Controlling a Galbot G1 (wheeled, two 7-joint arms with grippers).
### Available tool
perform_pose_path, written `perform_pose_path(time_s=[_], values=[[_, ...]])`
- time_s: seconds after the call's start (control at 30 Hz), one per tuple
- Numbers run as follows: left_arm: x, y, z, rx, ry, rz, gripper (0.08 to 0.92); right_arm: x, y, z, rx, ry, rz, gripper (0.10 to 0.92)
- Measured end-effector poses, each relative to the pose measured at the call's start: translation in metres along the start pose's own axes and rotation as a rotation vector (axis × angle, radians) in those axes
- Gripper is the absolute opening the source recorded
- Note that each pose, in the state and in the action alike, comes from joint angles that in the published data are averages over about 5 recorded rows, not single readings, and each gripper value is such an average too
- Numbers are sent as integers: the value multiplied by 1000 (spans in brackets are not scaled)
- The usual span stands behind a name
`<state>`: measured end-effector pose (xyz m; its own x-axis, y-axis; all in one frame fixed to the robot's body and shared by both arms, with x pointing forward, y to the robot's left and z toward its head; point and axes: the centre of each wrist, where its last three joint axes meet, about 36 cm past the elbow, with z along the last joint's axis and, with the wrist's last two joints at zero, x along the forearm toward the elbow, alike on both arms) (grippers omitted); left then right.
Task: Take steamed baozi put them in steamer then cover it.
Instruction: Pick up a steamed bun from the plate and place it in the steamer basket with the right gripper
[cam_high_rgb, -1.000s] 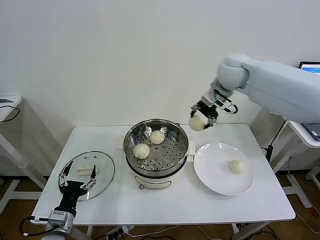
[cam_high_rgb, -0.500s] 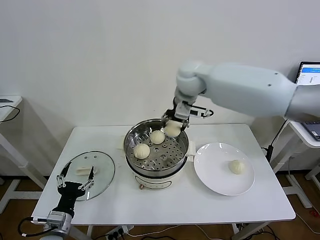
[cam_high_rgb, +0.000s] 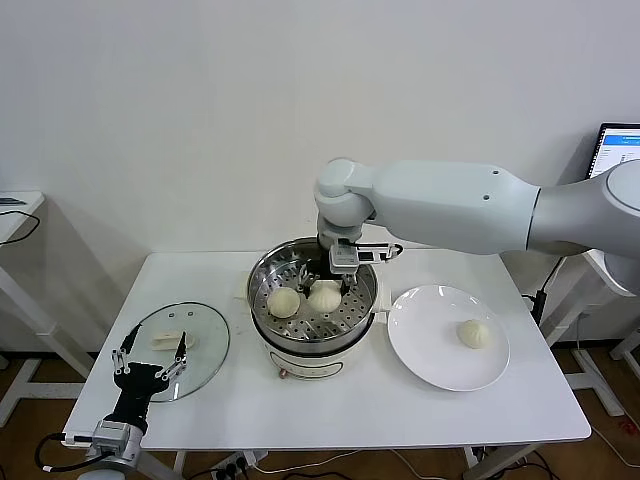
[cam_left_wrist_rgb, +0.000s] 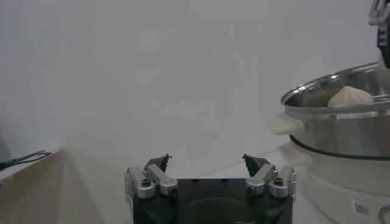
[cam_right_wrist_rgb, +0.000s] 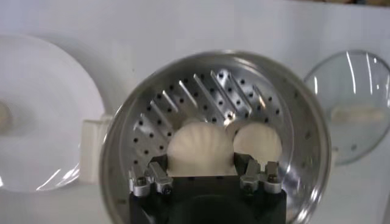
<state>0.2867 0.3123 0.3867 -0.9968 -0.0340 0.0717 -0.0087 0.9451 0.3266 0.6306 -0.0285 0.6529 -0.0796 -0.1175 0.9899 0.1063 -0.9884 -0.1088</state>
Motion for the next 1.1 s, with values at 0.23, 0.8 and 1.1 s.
perform_pose_path(time_s=[0.23,0.8,1.1], values=[[0,2,1,-2,1,-4,823,-20,-8,-2,14,-28,-15,704],[0,4,0,-2,1,-9,823,-48,-20,-5,12,-57,-16,704],[1,4,-2,-3,-5,-10,823,-56,-24,-6,2,-65,-9,704]])
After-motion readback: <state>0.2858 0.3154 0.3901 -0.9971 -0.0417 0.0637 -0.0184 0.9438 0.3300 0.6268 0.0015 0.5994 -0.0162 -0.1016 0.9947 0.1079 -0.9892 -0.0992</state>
